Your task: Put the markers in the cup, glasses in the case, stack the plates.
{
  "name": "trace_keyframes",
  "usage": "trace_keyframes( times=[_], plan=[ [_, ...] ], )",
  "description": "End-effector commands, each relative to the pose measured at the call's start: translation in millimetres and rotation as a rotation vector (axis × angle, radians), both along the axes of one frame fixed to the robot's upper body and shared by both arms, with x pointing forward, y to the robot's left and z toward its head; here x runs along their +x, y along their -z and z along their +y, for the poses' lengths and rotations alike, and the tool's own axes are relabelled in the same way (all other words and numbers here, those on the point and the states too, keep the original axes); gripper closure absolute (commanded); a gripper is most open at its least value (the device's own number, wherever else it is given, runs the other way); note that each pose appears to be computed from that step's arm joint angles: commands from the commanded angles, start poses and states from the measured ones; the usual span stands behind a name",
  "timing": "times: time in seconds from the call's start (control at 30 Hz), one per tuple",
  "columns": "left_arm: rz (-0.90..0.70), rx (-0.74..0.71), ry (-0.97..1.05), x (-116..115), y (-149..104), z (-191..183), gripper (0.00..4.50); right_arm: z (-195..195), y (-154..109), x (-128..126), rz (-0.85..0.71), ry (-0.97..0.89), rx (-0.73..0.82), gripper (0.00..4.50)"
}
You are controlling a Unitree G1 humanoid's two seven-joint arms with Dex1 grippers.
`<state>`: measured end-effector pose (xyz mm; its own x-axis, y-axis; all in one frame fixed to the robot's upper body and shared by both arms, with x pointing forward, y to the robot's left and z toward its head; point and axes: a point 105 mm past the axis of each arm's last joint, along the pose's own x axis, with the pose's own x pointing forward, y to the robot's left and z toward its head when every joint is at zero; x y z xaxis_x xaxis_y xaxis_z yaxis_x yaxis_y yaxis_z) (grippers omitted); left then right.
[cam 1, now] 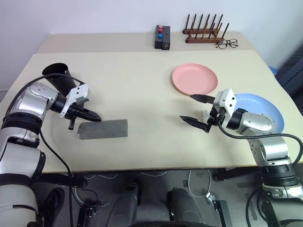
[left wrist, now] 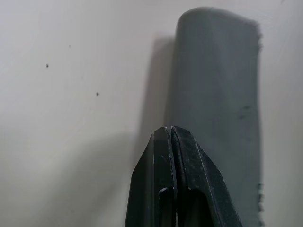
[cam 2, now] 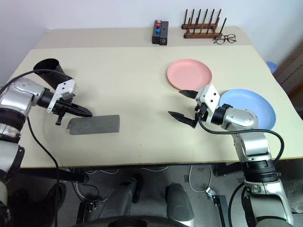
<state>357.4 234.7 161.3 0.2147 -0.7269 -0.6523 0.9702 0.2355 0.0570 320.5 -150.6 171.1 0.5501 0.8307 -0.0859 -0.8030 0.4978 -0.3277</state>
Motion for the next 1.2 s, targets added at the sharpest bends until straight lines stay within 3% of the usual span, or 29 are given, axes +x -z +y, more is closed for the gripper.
trace_keyframes(
  times=[0.03,0.13,0.3,0.57,0.93,1.03,1.2],
  plan=[
    [-0.208,-0.285,-0.055,22.5,-79.2,-18.3,3.93,-9.2,-14.2,5.1,-0.066,0.036,0.001,0.00],
    [-0.251,-0.520,-0.023,25.5,-114.4,-40.9,2.63,-28.0,-15.9,15.5,-0.065,0.118,-0.011,0.00],
    [-0.243,-0.626,0.108,10.0,-120.0,-79.0,0.07,-84.8,-19.5,27.2,-0.035,0.327,-0.120,0.00],
    [-0.144,-0.603,0.148,-21.2,-82.0,-98.6,0.03,-164.6,1.3,3.9,0.143,0.577,-0.306,0.00],
    [-0.136,-0.628,0.139,-33.4,-66.1,-102.5,0.03,-173.5,25.4,-13.9,0.365,0.633,-0.305,0.00],
    [-0.137,-0.632,0.126,-34.0,-64.9,-102.3,0.00,-172.8,35.1,-15.2,0.405,0.633,-0.312,0.80],
    [-0.156,-0.623,0.112,-33.8,-62.9,-101.2,0.00,-174.4,48.2,-19.0,0.433,0.625,-0.407,3.38]
  ],
)
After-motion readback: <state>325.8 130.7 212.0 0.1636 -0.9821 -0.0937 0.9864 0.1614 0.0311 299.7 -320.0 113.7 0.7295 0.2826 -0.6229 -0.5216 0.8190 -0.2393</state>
